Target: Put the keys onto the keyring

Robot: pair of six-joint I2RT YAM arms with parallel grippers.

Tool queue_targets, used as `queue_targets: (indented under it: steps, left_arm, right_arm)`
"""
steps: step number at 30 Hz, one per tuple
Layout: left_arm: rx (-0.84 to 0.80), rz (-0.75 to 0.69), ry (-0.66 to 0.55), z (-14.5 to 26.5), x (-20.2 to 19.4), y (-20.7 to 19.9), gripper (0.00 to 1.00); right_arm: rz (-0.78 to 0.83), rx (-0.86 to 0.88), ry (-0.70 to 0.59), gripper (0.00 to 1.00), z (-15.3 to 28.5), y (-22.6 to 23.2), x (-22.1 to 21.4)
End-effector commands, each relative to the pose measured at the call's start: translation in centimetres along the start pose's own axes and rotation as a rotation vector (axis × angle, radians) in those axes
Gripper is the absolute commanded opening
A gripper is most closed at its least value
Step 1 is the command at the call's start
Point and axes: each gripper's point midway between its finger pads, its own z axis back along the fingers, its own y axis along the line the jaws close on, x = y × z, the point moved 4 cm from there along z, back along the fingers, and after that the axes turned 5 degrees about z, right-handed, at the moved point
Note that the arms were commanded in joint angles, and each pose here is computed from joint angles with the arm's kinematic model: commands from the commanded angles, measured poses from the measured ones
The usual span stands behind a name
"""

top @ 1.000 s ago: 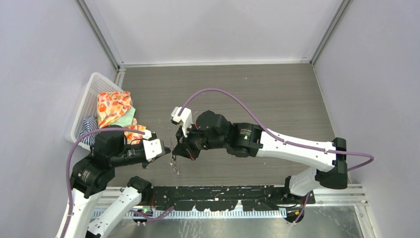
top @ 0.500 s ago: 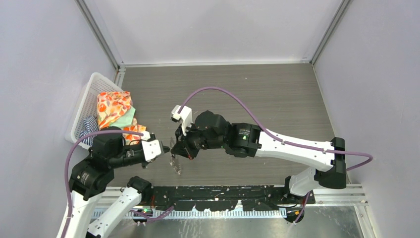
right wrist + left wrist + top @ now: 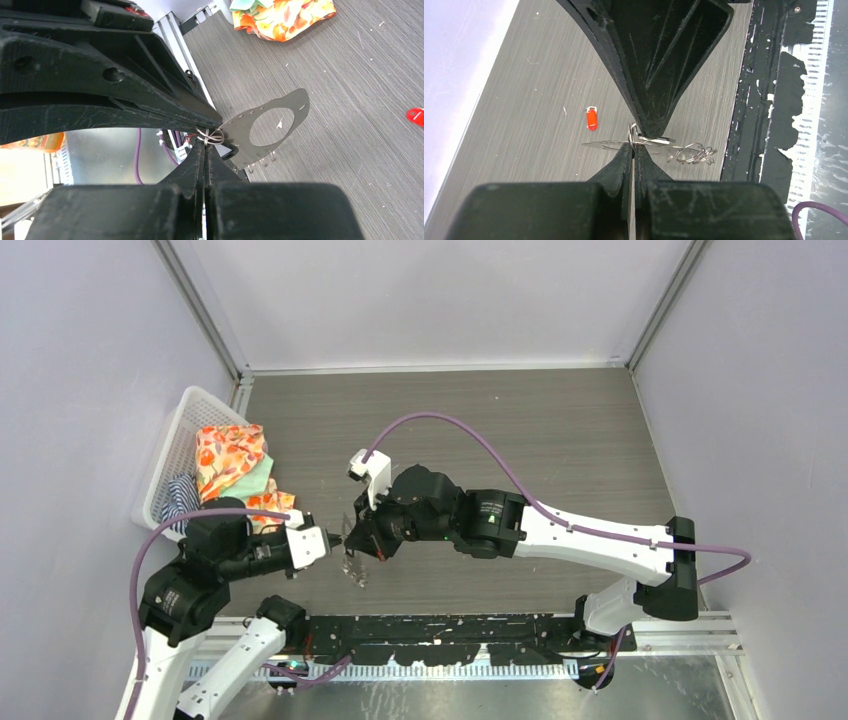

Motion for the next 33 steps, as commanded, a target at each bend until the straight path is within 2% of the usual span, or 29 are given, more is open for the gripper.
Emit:
queue_targets:
  steps: [1, 18, 25, 33]
  left_arm:
    - [-0.006, -0.048, -0.034, 0.4, 0.6, -0.3, 0.00]
    - [-0.004, -0.058, -0.026, 0.5, 0.2, -0.4, 0.00]
    - [0.006, -0.039, -0.017, 0.5, 0.2, -0.3, 0.00]
    - [0.021, -0.010, -0.013, 0.4, 0.2, 0.0, 0.00]
  right_arm:
    - [-0.040, -0.032, -0.132, 0.01, 0.6, 0.4, 3.6]
    - [-0.097, 0.002, -0.168, 0.01, 1.8, 0.9, 3.8]
    - [-0.088, 0.104, -0.144, 0.01, 2.4, 2.1, 3.4]
    - [-0.097, 0.072, -0.107, 0.01, 3.6, 1.4, 2.7]
